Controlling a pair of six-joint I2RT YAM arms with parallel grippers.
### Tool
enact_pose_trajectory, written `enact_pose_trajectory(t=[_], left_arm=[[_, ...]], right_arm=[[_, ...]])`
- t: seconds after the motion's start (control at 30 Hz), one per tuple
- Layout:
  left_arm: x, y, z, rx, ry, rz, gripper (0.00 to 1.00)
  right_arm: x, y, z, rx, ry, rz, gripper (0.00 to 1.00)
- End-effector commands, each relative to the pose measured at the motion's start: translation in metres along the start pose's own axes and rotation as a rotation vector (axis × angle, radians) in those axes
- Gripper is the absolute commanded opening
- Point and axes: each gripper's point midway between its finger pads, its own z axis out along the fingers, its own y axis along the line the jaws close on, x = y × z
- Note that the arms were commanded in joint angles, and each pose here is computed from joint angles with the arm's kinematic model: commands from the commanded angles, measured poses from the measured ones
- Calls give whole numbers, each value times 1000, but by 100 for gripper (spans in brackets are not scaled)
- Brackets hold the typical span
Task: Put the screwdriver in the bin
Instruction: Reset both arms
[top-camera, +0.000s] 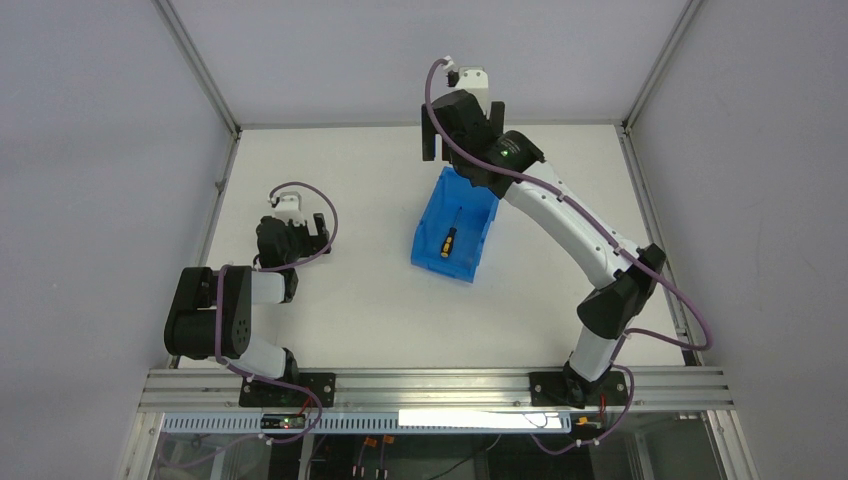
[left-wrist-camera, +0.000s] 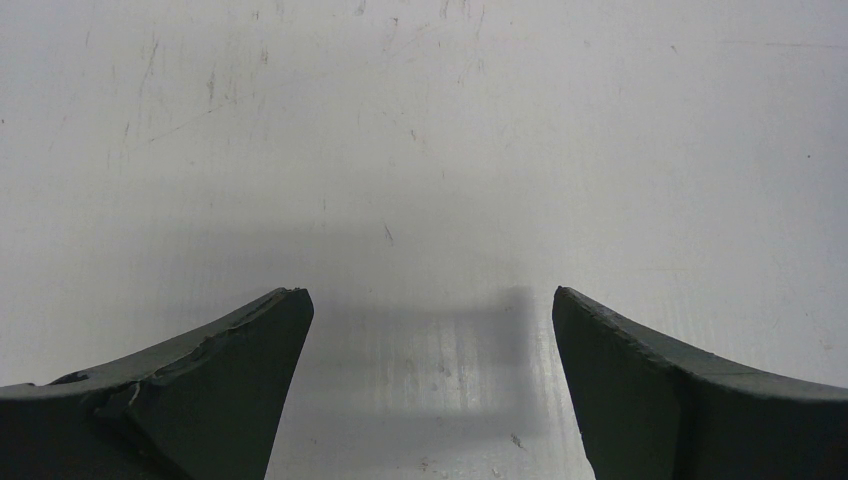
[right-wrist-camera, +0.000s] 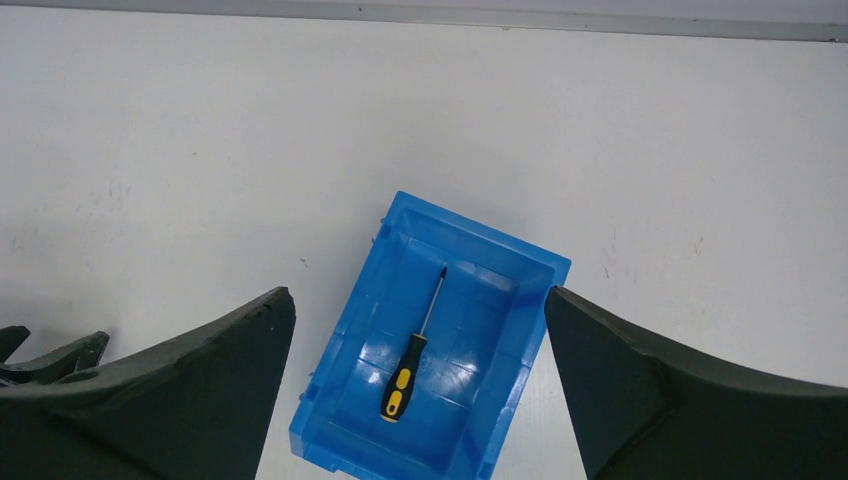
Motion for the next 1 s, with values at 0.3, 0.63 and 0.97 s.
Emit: enact_pose_trajectory(t=[0.3, 0.63, 0.97], left_arm=[[-16, -1, 0, 11, -62, -11, 100], [-16, -1, 0, 11, -63, -11, 100], [-16, -1, 0, 10, -63, -11, 100]], right_arm=[[-15, -78, 6, -69, 5, 28, 99], [-18, -160, 9, -56, -11, 63, 99], [-11, -225, 14, -37, -20, 150, 99]])
